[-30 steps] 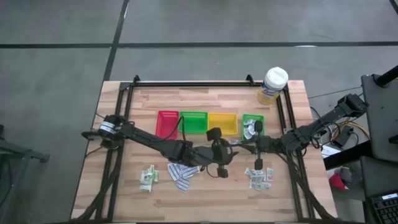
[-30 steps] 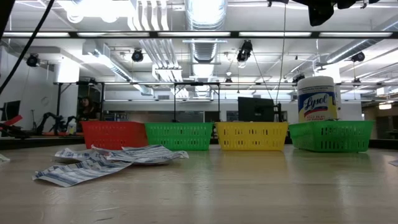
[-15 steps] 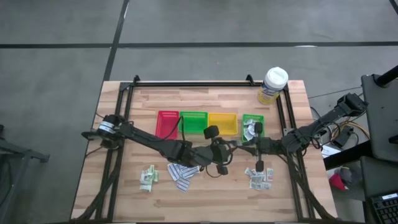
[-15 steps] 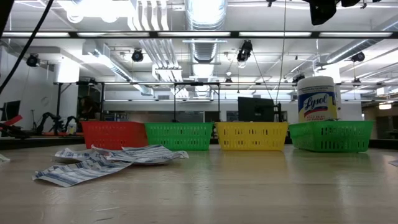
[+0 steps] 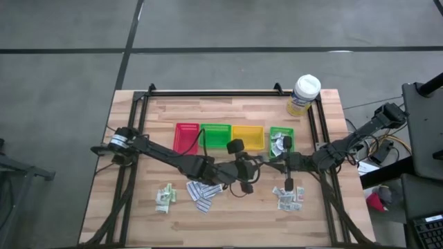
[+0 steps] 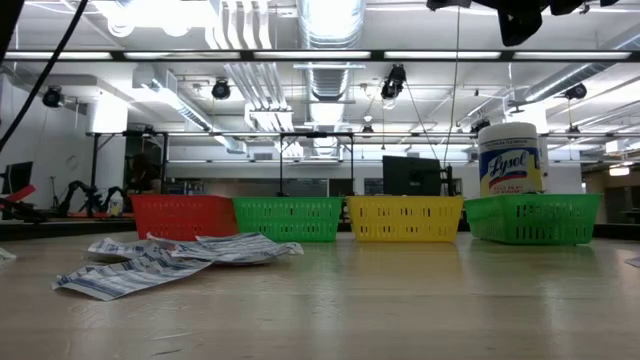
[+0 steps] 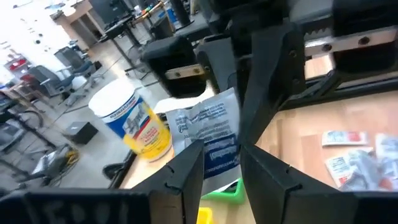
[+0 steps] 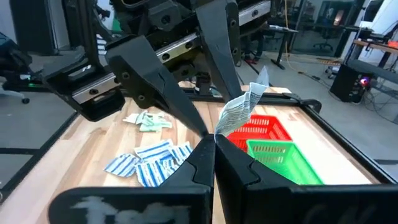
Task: Pick & Place First Aid Supplies
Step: Put the blue alcohol pad into the right green bin
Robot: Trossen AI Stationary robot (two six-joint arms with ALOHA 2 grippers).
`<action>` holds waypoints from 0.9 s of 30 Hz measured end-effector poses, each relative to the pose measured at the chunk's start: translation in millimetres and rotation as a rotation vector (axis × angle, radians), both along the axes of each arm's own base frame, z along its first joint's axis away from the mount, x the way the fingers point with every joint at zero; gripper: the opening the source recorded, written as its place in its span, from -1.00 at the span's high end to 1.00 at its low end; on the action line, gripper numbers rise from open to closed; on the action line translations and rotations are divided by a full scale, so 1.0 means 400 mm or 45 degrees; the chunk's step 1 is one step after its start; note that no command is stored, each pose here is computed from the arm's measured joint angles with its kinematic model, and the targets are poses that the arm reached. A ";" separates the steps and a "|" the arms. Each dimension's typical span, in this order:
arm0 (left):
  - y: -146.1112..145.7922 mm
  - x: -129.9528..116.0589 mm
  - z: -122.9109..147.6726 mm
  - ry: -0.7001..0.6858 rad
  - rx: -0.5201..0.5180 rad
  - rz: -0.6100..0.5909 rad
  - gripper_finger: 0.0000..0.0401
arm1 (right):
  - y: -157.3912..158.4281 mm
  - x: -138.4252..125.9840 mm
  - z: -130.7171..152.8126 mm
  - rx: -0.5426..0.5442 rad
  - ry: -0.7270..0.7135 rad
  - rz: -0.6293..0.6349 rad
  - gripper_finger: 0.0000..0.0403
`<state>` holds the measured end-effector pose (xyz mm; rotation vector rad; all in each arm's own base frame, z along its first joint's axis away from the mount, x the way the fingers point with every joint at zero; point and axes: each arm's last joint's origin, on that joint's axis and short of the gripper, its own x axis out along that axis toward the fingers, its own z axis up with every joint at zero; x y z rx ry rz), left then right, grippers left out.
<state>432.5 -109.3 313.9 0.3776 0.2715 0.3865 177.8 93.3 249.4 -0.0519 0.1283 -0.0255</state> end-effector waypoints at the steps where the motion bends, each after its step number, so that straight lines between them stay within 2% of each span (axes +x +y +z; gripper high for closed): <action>1: 0.003 -0.001 -0.001 0.003 0.013 0.036 0.40 | 0.001 -0.001 -0.002 0.004 0.009 0.011 0.96; 5: 0.018 0.001 0.001 -0.007 0.027 0.113 0.40 | 0.004 -0.001 -0.003 -0.003 0.015 0.038 0.96; 13: 0.014 -0.002 0.000 0.009 0.048 0.123 0.40 | 0.000 -0.001 -0.003 -0.014 0.012 -0.012 0.96; 18: 0.012 -0.027 0.009 0.076 0.100 0.222 0.40 | -0.009 -0.005 -0.008 -0.034 0.034 -0.144 0.96; 22: 0.008 -0.047 0.005 0.138 0.070 0.252 0.40 | -0.016 -0.007 -0.012 -0.040 0.049 -0.226 0.96; 27: 0.010 -0.074 -0.017 0.235 -0.010 0.298 0.40 | -0.017 -0.010 -0.026 -0.003 0.104 -0.226 0.96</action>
